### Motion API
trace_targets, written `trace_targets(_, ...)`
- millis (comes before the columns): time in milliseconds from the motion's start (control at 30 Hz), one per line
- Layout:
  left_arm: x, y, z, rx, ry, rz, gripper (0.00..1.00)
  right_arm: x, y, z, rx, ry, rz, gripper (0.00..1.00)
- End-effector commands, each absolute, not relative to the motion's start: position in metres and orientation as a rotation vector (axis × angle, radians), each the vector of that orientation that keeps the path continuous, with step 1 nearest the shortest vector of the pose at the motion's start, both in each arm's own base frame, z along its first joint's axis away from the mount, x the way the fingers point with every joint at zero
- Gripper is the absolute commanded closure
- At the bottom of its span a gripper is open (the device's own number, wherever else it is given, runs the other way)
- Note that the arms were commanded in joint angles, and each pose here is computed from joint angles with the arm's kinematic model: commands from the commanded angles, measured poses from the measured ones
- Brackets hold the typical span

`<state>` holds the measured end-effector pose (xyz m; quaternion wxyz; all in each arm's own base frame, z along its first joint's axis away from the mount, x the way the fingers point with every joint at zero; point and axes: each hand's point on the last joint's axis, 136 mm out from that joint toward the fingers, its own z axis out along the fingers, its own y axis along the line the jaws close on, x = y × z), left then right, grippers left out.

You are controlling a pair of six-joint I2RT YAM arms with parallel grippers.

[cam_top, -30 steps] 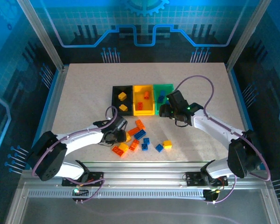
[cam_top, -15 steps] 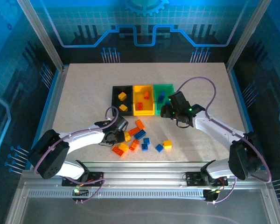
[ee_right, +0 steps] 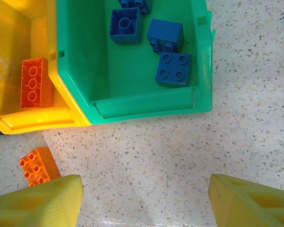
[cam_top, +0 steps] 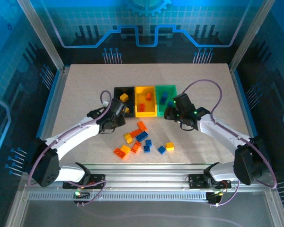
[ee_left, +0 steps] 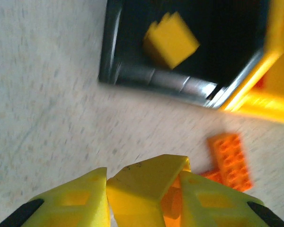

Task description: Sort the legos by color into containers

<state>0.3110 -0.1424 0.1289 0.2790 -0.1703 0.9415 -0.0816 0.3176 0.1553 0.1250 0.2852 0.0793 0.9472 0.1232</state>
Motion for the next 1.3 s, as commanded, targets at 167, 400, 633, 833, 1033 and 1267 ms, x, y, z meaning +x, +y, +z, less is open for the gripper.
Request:
trace_targets(167,0.400,-0.120,0.142,-0.535,2.464,-0.039,0.74,0.317,0.146,0.132,0.246,2.519,0.327,0.28)
trace_targets(400,0.446,-0.115,0.118,-0.566,2.513,0.049,0.74,0.305,0.147,0.132,0.215,2.545,0.349,0.28)
trace_targets(633,0.457,-0.123,0.113,-0.579,2.541,0.025,0.33,0.286,0.156,0.122,0.130,2.592,0.427,0.25)
trace_targets(833,0.446,-0.147,0.167,-0.528,2.452,-0.164,0.04,0.274,0.170,0.112,0.039,2.640,0.482,0.23)
trace_targets(1033,0.392,-0.181,0.213,-0.402,2.353,-0.390,0.01,0.268,0.229,0.100,-0.266,2.662,0.568,0.23)
trace_targets(1267,0.314,-0.167,0.192,-0.403,2.358,-0.450,0.01,0.289,0.293,0.080,-0.411,2.624,0.513,0.25)
